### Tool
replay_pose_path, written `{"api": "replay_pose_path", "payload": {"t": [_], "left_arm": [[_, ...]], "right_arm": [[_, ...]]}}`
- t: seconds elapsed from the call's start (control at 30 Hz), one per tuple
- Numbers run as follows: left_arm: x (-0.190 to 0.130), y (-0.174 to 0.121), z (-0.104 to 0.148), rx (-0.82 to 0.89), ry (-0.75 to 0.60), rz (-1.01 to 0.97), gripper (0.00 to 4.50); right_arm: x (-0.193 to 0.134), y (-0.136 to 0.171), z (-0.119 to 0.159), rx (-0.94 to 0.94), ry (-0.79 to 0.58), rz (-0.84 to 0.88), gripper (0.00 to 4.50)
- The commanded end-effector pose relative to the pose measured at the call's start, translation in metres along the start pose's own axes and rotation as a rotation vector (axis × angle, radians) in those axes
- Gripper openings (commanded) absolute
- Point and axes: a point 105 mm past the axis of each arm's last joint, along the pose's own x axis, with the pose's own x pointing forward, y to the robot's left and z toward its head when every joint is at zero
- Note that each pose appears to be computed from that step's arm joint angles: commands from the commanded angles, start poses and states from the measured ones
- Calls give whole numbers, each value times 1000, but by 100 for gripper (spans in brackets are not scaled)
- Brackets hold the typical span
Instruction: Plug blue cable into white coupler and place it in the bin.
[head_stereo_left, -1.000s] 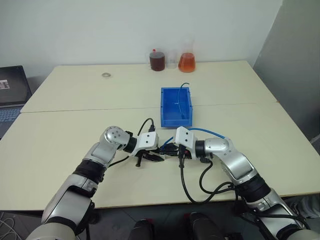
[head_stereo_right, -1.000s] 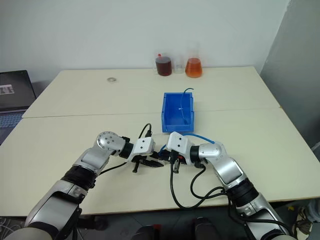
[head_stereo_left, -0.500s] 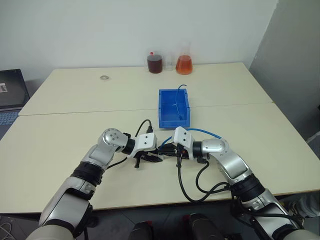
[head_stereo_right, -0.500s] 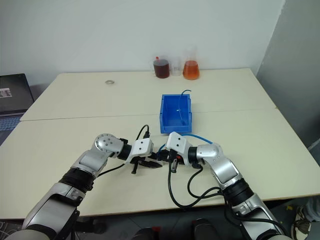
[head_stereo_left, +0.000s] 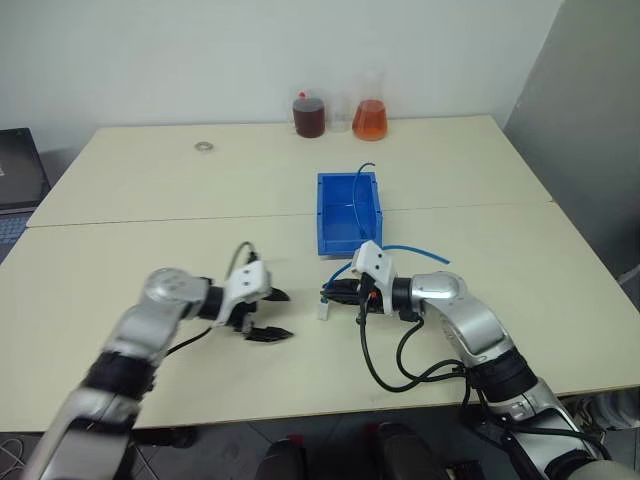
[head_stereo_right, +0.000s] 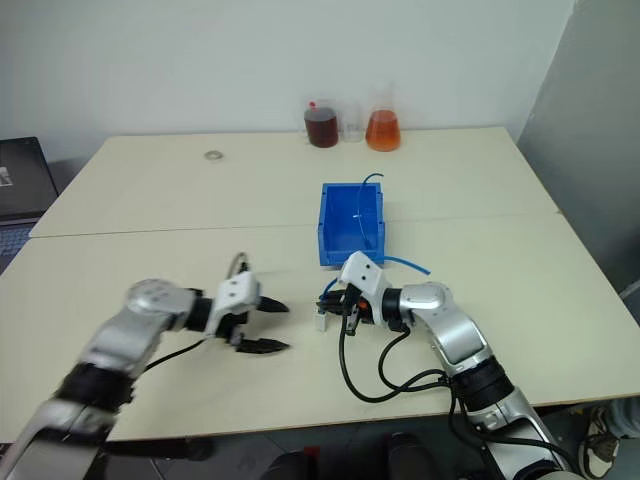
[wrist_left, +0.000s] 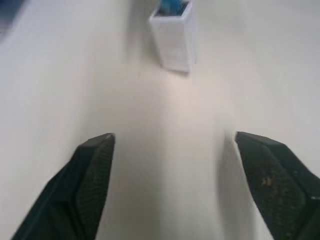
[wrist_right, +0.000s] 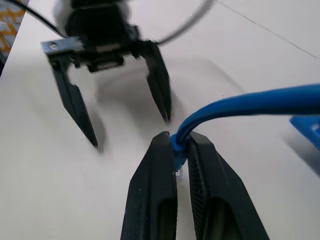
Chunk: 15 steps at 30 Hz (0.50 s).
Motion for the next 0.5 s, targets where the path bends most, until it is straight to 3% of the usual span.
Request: {"api": "replay_pose_path", "payload": {"t": [0.03,0.13,0.3,0.5], "left_arm": [[-15,-2,35,25,-161,167,445],[-13,-19,47,-15,-270,282,445],[-6,-37,51,-101,-341,398,445],[-10,-28,55,-170,-400,598,445]], "right_arm": [[-26,-5,41,71,-91,-50,9],[-40,-3,68,125,-121,-44,9],[-48,-14,97,180,-129,-61,9],[-52,-73,120,191,-137,-198,9]]}}
